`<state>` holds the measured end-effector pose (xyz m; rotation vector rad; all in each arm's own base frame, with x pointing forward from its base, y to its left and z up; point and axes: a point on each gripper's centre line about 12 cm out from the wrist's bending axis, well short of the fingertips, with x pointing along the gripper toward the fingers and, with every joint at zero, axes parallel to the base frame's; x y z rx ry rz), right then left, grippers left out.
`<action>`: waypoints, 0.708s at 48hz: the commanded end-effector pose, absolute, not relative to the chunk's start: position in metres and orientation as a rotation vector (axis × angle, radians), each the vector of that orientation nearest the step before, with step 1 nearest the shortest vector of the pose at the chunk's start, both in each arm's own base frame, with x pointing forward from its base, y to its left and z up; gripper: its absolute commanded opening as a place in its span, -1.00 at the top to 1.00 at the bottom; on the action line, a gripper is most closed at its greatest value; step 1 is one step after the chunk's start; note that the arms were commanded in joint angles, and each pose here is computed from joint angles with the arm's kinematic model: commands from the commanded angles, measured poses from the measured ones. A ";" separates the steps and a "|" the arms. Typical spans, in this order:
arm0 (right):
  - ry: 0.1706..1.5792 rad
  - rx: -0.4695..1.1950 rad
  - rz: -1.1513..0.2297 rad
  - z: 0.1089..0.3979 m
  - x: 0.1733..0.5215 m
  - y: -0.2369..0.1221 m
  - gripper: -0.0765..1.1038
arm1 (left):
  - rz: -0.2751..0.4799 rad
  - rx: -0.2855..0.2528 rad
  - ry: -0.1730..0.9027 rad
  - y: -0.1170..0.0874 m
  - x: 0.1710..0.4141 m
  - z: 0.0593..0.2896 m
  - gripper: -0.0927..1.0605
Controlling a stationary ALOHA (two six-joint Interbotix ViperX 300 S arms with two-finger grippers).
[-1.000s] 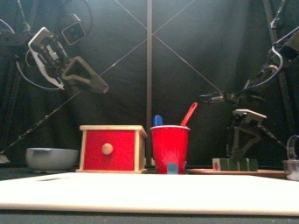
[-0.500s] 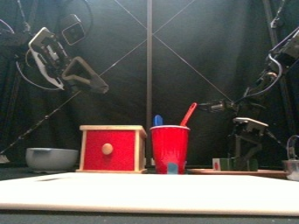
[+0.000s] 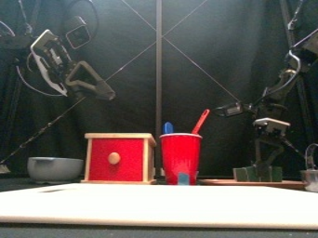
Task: Place sushi on board then cut the sushi with the knife then place the pieces on the plate
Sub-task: Place the sushi on the board
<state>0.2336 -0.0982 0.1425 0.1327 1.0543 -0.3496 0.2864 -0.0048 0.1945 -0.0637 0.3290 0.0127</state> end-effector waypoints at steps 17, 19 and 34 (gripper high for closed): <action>0.841 0.456 -0.250 0.192 0.259 -0.048 -0.25 | 0.012 -0.067 0.308 -0.005 0.289 0.200 0.87; 0.830 0.486 -0.245 0.193 0.263 -0.045 -0.25 | 0.012 -0.065 0.308 -0.005 0.289 0.200 0.87; 0.727 0.686 -0.242 0.198 0.287 -0.031 -0.25 | 0.017 -0.074 0.318 -0.005 0.287 0.197 0.87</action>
